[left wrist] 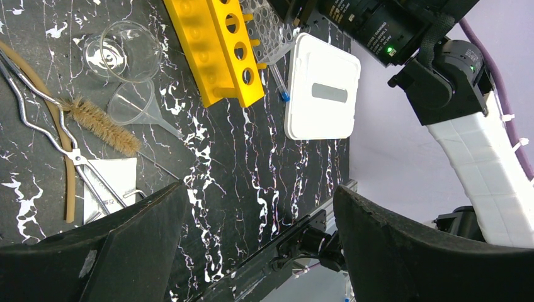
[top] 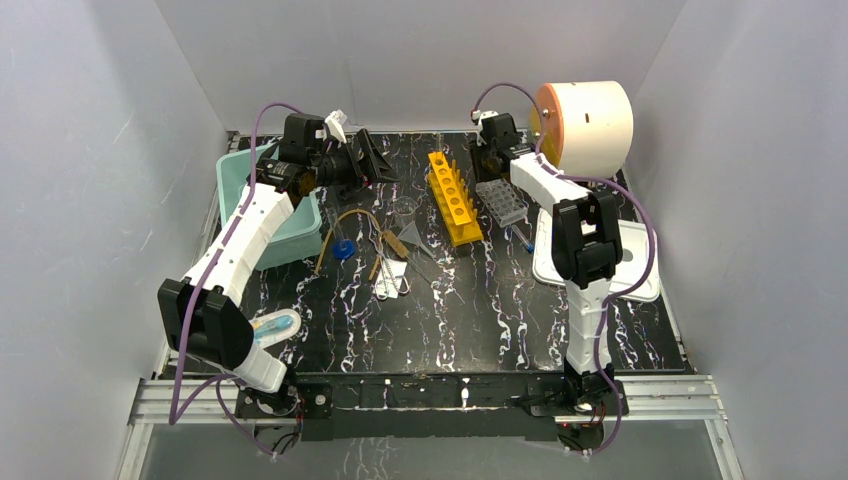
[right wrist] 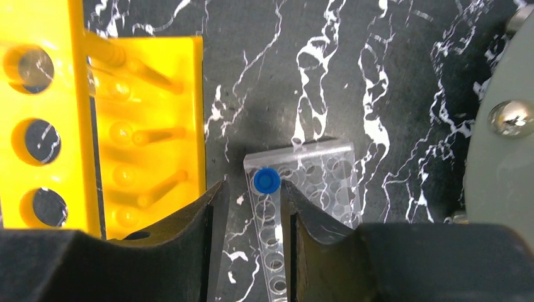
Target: Organize the chemistry lab equipment
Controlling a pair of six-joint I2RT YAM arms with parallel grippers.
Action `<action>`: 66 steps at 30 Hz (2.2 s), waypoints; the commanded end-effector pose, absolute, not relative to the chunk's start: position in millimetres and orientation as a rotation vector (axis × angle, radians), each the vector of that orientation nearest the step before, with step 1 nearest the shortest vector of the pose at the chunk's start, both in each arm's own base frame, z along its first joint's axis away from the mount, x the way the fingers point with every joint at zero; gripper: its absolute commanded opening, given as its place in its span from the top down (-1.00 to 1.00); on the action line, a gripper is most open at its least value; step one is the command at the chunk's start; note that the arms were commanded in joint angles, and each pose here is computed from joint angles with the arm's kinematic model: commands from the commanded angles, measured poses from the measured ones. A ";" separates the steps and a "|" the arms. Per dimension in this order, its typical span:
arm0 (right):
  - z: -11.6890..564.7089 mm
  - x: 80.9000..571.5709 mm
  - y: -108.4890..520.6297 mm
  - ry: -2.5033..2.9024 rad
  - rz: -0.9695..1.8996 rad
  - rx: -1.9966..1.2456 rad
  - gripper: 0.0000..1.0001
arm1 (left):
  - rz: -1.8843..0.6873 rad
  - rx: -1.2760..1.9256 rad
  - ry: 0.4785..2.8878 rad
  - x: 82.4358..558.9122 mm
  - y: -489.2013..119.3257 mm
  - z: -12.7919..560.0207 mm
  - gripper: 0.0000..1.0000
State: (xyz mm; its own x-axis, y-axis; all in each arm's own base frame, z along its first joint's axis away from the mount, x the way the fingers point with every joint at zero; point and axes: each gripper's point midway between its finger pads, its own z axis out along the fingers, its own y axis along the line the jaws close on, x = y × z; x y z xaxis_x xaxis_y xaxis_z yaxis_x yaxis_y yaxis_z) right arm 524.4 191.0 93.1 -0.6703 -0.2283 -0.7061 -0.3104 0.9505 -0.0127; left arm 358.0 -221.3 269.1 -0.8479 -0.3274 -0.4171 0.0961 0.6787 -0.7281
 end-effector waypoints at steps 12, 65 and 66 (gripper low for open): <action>142.5 567.4 204.5 2.165 0.115 -0.387 0.18 | -1.083 -0.155 2.350 353.5 -222.6 279.7 -0.70; 213.6 541.1 191.5 2.134 0.133 -0.269 -0.26 | -1.056 -0.145 2.356 350.4 -218.9 277.9 -0.73; 222.9 537.8 189.7 2.121 0.136 -0.265 -0.29 | -1.048 -0.142 2.356 350.1 -218.1 278.1 -0.73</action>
State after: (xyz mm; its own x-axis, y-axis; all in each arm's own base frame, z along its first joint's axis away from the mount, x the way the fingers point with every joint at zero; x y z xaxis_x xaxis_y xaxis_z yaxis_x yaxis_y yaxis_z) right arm 537.7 192.0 131.2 -0.6377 -0.2124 -0.7404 -0.2760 0.9604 -0.0378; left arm 356.9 -220.7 267.8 -0.8505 -0.3244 -0.4141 0.0932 0.6819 -0.7255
